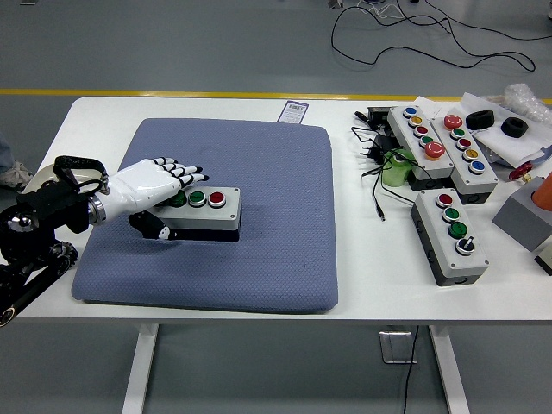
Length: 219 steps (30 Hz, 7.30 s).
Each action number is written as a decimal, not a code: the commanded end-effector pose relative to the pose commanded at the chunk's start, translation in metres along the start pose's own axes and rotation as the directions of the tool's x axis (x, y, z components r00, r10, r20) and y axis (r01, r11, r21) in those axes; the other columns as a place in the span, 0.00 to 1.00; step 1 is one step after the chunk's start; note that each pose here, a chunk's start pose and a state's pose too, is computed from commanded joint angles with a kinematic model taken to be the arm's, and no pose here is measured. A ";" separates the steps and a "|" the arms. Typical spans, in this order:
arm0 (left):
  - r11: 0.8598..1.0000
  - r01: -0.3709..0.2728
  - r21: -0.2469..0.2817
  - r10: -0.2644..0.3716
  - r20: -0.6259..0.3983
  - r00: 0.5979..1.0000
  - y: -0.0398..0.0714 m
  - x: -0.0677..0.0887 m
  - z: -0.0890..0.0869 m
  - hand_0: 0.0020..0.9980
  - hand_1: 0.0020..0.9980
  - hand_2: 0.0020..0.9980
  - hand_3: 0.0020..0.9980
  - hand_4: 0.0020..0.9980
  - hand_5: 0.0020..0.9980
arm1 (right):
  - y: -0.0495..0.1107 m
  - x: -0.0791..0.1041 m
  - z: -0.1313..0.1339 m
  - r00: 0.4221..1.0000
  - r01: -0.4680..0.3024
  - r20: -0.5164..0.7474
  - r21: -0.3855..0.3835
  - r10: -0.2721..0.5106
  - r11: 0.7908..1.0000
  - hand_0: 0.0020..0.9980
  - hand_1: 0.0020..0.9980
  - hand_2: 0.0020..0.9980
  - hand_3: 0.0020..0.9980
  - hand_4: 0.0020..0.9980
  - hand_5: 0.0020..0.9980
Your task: Pick up the button,place it on the desk,press the button,press the button
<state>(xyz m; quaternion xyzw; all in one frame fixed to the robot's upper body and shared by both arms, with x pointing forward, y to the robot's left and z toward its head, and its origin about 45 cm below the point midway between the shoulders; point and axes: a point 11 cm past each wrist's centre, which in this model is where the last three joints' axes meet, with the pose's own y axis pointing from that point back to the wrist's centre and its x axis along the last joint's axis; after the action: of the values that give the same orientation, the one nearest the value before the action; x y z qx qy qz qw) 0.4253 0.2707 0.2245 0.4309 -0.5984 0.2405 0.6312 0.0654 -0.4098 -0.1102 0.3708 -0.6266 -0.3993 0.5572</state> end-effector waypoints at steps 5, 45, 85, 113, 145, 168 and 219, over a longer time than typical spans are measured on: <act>0.997 -0.078 0.014 0.078 -0.066 0.995 0.005 0.025 -0.001 1.00 1.00 1.00 1.00 0.97 0.32 | 0.000 0.000 0.000 1.000 0.000 0.005 0.000 0.000 1.000 0.67 0.67 0.70 0.59 0.43 0.28; 0.972 0.093 0.214 0.008 -0.429 0.903 0.029 0.027 0.034 0.00 0.00 0.00 0.70 0.67 1.00 | 0.000 -0.001 0.000 1.000 0.001 0.006 0.001 -0.001 1.000 0.67 0.67 0.69 0.59 0.43 0.28; 0.985 0.051 0.162 0.026 -0.441 0.897 0.015 0.030 0.056 0.00 0.00 0.00 0.71 0.65 1.00 | 0.000 0.000 0.000 1.000 0.001 0.005 0.001 -0.001 1.000 0.67 0.67 0.69 0.59 0.43 0.28; 0.967 0.186 0.174 -0.088 -0.457 0.885 0.012 -0.002 0.049 0.00 0.00 0.00 0.71 0.65 1.00 | 0.000 -0.001 -0.002 1.000 0.001 0.006 0.006 -0.001 1.000 0.67 0.67 0.69 0.59 0.43 0.28; 0.833 -0.172 0.525 0.526 -0.849 -0.042 0.055 0.035 -0.081 0.83 0.88 0.91 0.92 0.62 1.00 | 0.000 -0.001 0.004 1.000 0.002 0.004 -0.008 -0.002 1.000 0.67 0.67 0.69 0.59 0.43 0.27; 0.842 -0.101 0.529 0.478 -0.820 -0.315 0.058 0.008 -0.084 0.83 0.88 0.91 0.91 0.60 1.00 | 0.000 -0.002 0.002 1.000 0.003 0.000 -0.002 -0.003 1.000 0.67 0.67 0.69 0.59 0.43 0.27; 0.845 -0.096 0.526 0.478 -0.823 -0.307 0.057 0.009 -0.085 0.84 0.89 0.92 0.91 0.61 1.00 | 0.000 -0.002 -0.001 1.000 0.004 0.002 0.003 -0.004 1.000 0.67 0.67 0.69 0.59 0.43 0.27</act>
<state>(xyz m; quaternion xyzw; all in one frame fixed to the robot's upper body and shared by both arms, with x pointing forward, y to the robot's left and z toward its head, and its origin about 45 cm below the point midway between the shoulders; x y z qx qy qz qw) 0.4268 0.3688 0.2549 -0.0077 0.0634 0.7013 0.7100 0.0666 -0.4075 -0.1108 0.3727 -0.6270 -0.3998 0.5551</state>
